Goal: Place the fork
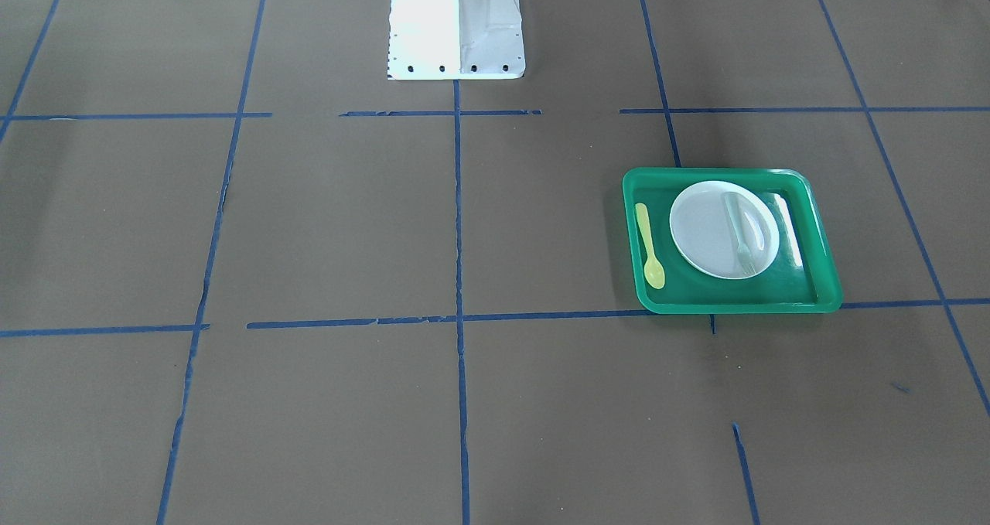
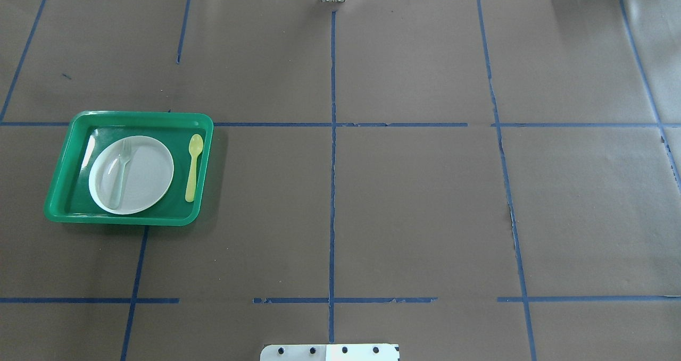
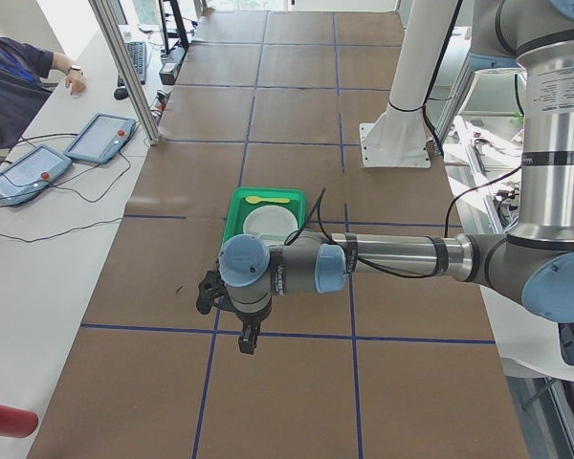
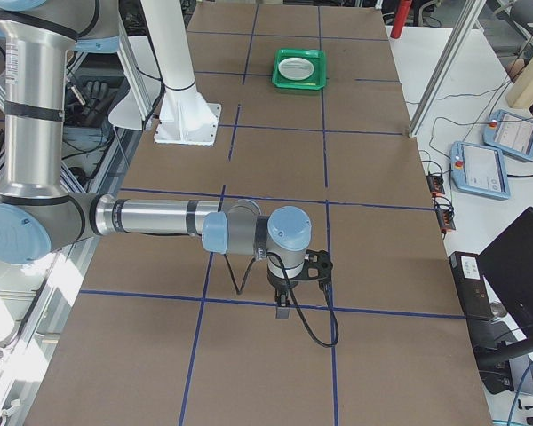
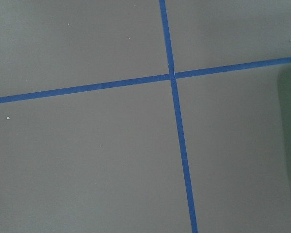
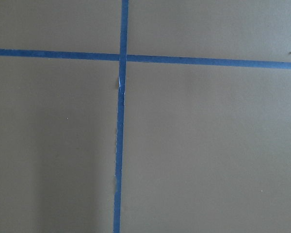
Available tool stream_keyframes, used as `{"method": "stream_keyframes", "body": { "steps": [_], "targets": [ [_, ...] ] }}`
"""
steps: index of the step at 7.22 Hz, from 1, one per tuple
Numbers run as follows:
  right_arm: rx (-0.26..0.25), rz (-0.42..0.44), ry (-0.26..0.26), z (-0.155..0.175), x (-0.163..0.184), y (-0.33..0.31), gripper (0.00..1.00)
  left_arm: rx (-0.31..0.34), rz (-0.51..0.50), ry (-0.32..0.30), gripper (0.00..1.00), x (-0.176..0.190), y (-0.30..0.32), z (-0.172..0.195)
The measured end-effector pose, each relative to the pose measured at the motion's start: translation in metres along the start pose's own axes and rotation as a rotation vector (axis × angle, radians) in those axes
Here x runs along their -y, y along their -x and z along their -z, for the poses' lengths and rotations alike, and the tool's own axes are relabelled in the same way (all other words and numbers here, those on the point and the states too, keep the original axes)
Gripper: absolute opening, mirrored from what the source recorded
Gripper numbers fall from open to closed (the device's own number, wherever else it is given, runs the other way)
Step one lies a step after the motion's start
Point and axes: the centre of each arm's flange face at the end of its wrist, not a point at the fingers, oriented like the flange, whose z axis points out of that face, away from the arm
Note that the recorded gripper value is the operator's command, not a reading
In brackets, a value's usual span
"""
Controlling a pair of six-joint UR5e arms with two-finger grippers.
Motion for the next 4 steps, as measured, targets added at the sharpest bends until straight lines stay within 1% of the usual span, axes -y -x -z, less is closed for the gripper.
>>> {"method": "stream_keyframes", "body": {
  "steps": [3, 4],
  "targets": [
    [0.000, 0.000, 0.000, 0.0000, 0.0000, 0.0000, 1.00, -0.002, -0.002, 0.006, 1.00, 0.0023, 0.0052, -0.0063],
    [0.000, -0.001, 0.000, 0.0000, 0.0000, 0.0000, 1.00, -0.002, -0.013, -0.003, 1.00, 0.0074, 0.0020, -0.0057]
  ]
}}
